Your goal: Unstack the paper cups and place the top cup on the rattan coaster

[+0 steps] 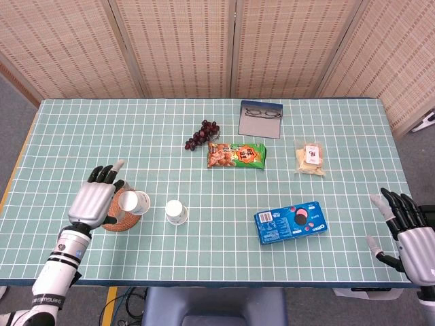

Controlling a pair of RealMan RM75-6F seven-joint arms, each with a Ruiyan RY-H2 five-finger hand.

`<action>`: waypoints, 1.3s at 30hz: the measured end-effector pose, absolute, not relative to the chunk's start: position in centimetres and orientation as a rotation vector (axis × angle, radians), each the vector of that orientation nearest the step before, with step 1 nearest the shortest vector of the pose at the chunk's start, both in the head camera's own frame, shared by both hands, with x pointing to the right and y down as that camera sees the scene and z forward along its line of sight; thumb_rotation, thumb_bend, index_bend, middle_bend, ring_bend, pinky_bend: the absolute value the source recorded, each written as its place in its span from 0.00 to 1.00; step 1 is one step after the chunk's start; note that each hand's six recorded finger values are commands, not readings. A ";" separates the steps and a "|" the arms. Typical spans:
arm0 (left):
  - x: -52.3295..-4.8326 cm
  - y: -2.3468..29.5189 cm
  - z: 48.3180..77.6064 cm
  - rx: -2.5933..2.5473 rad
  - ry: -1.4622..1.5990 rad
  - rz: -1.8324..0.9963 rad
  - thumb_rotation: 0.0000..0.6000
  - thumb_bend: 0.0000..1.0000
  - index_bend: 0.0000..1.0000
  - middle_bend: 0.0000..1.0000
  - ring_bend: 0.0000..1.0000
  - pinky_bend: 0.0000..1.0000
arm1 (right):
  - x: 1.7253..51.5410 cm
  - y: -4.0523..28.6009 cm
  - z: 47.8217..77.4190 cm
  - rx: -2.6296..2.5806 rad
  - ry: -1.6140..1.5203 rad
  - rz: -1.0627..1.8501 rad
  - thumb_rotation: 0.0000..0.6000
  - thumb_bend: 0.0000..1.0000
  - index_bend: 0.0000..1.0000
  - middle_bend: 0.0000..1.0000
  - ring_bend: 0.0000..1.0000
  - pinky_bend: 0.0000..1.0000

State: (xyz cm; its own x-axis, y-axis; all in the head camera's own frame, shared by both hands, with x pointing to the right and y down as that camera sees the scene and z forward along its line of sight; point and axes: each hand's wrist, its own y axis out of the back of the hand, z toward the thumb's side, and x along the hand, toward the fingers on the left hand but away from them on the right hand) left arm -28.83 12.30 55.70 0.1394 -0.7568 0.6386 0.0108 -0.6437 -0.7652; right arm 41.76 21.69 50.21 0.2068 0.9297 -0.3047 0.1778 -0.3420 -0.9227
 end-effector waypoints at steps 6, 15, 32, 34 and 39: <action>-30.3 12.3 57.3 -1.816 0.733 -1.585 1.00 0.30 0.46 0.00 0.00 0.00 | 41.8 21.7 50.2 -1.696 -1.048 1.200 1.00 0.33 0.06 0.00 0.00 0.00; -31.9 13.1 60.5 -1.855 0.729 -1.627 1.00 0.30 0.46 0.00 0.00 0.00 | 41.6 21.6 50.5 -1.705 -1.038 1.206 1.00 0.33 0.06 0.00 0.00 0.00; -31.5 14.8 64.6 -1.858 0.716 -1.653 1.00 0.30 0.46 0.00 0.00 0.00 | 41.6 21.8 49.9 -1.729 -1.045 1.174 1.00 0.33 0.06 0.00 0.00 0.00; -31.3 14.8 64.9 -1.857 0.710 -1.655 1.00 0.30 0.46 0.00 0.00 0.00 | 41.7 21.8 49.7 -1.729 -1.052 1.168 1.00 0.33 0.06 0.00 0.00 0.00; -31.1 14.9 65.7 -1.848 0.700 -1.665 1.00 0.30 0.46 0.00 0.00 0.00 | 41.9 21.8 49.3 -1.730 -1.061 1.157 1.00 0.33 0.06 0.00 0.00 0.00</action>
